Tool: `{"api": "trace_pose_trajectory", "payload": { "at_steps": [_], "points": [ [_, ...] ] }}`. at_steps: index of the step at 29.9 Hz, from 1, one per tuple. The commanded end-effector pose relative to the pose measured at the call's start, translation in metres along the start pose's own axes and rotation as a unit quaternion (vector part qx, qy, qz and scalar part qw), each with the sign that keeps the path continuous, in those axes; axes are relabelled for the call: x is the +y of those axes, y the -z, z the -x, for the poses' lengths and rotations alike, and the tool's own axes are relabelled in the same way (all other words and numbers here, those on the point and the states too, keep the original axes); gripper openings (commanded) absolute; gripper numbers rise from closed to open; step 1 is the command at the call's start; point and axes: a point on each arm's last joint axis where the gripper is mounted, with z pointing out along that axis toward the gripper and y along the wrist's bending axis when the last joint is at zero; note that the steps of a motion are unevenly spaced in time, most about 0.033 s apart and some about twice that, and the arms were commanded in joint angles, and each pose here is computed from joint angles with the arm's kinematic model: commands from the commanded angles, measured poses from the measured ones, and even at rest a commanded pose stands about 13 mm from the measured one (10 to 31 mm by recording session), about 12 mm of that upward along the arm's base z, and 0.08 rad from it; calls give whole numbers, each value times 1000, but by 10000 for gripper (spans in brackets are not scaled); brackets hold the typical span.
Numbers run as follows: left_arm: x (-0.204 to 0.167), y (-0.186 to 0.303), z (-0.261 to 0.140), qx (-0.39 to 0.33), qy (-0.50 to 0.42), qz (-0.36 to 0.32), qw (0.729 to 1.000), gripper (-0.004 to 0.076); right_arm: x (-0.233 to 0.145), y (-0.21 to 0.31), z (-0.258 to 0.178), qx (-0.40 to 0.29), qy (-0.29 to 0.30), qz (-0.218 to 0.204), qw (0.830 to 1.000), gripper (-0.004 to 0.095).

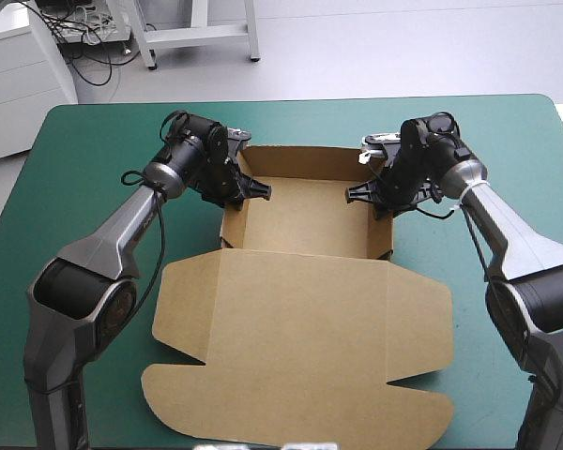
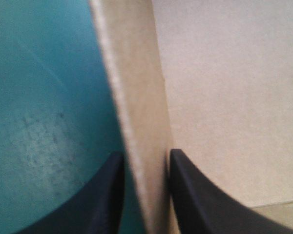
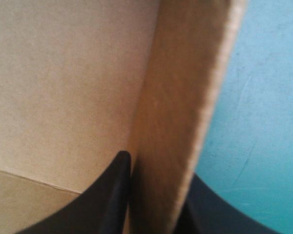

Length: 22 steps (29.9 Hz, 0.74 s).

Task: Fold the box

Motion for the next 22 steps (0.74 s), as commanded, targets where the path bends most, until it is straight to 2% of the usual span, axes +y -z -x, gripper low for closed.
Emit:
{"api": "trace_pose_trajectory", "payload": {
  "at_steps": [1, 3, 5, 8, 15, 22],
  "points": [
    [1, 34, -3, -19, -4, 1, 1000, 448, 1, 32, 2, -44, -2, 1, 999, 490],
    [1, 34, -3, -19, -4, 1, 1000, 504, 1, 32, 2, -46, -6, 1, 999, 615],
    [1, 34, -3, -19, -4, 1, 1000, 512, 1, 32, 2, -48, -19, 2, 999, 719],
    [2, 34, -2, -19, -3, 2, 1000, 512, -1, 32, 3, -52, -31, 1, 998, 794],
    [7, 42, 1, -33, -8, 5, 999, 512, -8, 37, 3, -54, -61, 4, 997, 800],
    [15, 99, 18, -132, 5, -9, 991, 512, -6, 68, 5, -95, -72, 9, 993, 796]
  ]
}}
